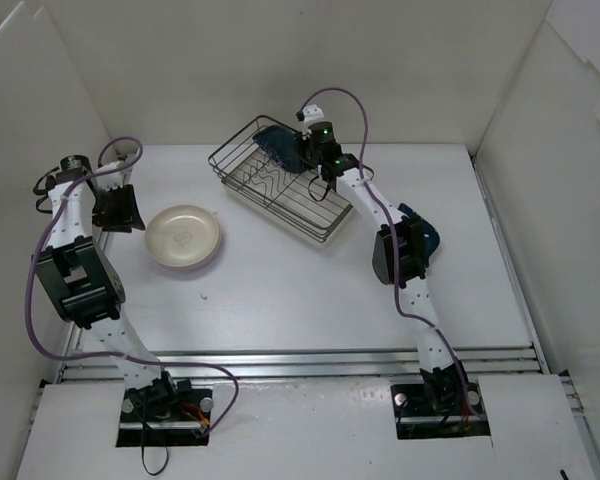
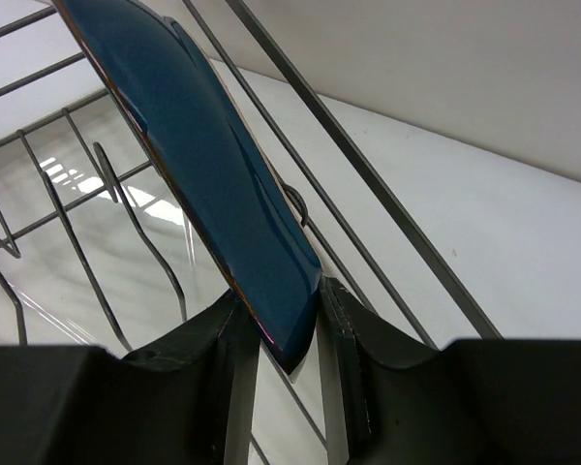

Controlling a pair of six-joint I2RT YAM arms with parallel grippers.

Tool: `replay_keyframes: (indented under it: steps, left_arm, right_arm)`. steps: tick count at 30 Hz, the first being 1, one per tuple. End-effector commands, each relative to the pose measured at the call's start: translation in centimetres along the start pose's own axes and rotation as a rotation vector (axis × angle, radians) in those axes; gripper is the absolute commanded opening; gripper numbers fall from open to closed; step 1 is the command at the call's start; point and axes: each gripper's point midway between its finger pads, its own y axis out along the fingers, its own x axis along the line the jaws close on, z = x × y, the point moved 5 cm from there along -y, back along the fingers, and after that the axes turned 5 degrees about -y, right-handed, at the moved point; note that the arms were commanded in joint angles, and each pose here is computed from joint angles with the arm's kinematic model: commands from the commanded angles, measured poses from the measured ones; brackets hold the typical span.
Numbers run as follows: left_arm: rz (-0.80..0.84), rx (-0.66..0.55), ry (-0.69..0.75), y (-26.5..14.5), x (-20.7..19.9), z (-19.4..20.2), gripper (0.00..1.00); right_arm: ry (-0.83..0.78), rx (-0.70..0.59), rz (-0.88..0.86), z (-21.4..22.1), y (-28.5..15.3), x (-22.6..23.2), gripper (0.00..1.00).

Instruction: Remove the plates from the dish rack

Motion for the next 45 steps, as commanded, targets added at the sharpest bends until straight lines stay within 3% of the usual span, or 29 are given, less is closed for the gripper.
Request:
replay_keyframes:
  steps: [1, 16, 29, 45]
  left_arm:
    - [-0.004, -0.039, 0.032, -1.3, -0.5, -0.8, 0.38]
    - [0.005, -0.045, 0.025, -1.5, -0.4, -0.9, 0.38]
    - [0.017, -0.059, 0.022, -2.0, -0.4, -1.1, 0.38]
    - [0.032, -0.073, 0.025, -2.3, -0.7, -1.3, 0.38]
  right_arm:
    - [-0.021, -0.229, -0.008, -7.0, -2.5, -0.7, 0.0]
    - [-0.097, -0.573, 0.184, -17.6, -11.7, -1.6, 0.0]
    - [-0.091, -0.601, 0.21, -18.3, -15.0, -1.5, 0.0]
    - [0.094, -0.626, 0.206, -17.4, -19.3, -2.1, 0.0]
